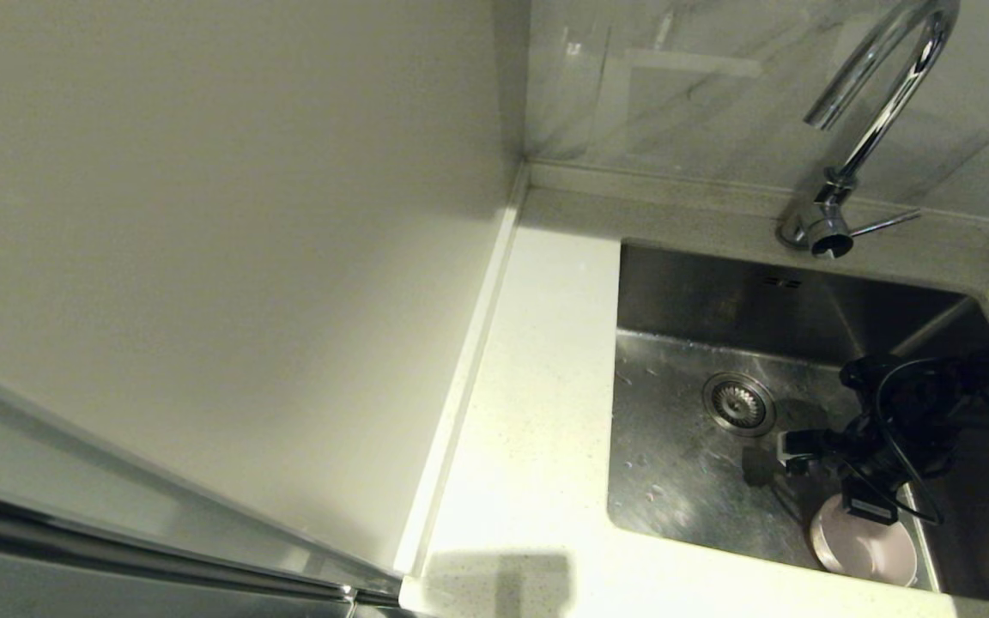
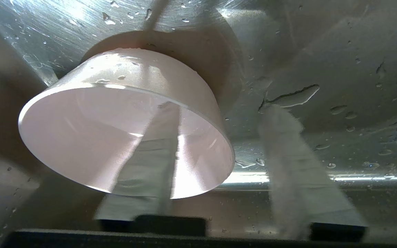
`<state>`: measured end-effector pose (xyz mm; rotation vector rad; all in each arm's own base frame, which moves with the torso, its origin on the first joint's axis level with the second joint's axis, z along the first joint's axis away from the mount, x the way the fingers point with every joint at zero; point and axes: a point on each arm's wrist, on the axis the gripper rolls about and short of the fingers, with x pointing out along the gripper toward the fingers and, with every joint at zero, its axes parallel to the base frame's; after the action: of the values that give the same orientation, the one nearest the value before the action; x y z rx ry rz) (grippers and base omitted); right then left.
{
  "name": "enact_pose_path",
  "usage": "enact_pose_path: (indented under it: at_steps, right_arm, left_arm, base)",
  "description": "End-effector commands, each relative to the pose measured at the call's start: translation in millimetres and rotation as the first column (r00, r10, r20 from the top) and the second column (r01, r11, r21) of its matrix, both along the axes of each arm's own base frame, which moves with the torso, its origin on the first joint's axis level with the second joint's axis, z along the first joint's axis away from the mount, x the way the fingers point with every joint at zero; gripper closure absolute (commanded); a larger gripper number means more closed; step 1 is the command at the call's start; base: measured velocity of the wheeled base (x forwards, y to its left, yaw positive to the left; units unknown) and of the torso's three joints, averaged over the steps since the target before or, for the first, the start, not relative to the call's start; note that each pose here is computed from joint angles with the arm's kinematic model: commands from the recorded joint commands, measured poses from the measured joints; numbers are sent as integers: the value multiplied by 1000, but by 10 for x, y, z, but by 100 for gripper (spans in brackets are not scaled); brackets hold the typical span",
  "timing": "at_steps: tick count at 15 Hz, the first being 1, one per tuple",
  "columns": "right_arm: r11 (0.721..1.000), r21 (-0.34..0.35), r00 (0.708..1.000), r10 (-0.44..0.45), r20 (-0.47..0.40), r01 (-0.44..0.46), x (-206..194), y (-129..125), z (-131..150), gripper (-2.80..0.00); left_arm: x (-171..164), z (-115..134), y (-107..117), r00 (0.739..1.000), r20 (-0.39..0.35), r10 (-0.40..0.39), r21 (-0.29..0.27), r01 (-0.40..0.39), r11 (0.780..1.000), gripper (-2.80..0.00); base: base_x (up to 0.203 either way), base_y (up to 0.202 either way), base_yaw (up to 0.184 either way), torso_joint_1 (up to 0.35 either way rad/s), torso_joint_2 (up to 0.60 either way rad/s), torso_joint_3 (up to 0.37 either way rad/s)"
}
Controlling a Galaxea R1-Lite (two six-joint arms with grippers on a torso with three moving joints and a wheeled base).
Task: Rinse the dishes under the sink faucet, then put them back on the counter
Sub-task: Put a bowl back to the table from the sink
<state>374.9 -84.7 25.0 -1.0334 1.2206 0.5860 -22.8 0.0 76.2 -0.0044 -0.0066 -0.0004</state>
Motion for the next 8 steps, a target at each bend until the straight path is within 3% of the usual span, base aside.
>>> enact_pose_path:
  at_steps: [1, 8]
  right_arm:
    - [1000, -2, 1000, 3, 3, -3, -4, -1, 19, 0]
    - [997, 16, 994, -78, 76, 77, 52, -11, 187, 0]
  left_arm:
    - [2, -8, 0, 1000, -3, -1, 0, 1, 1000, 0]
    - [2, -8, 0, 1000, -3, 0, 0, 0, 1000, 0]
  base:
    - [0, 0, 0, 0, 0, 0]
    - [0, 0, 0, 0, 0, 0]
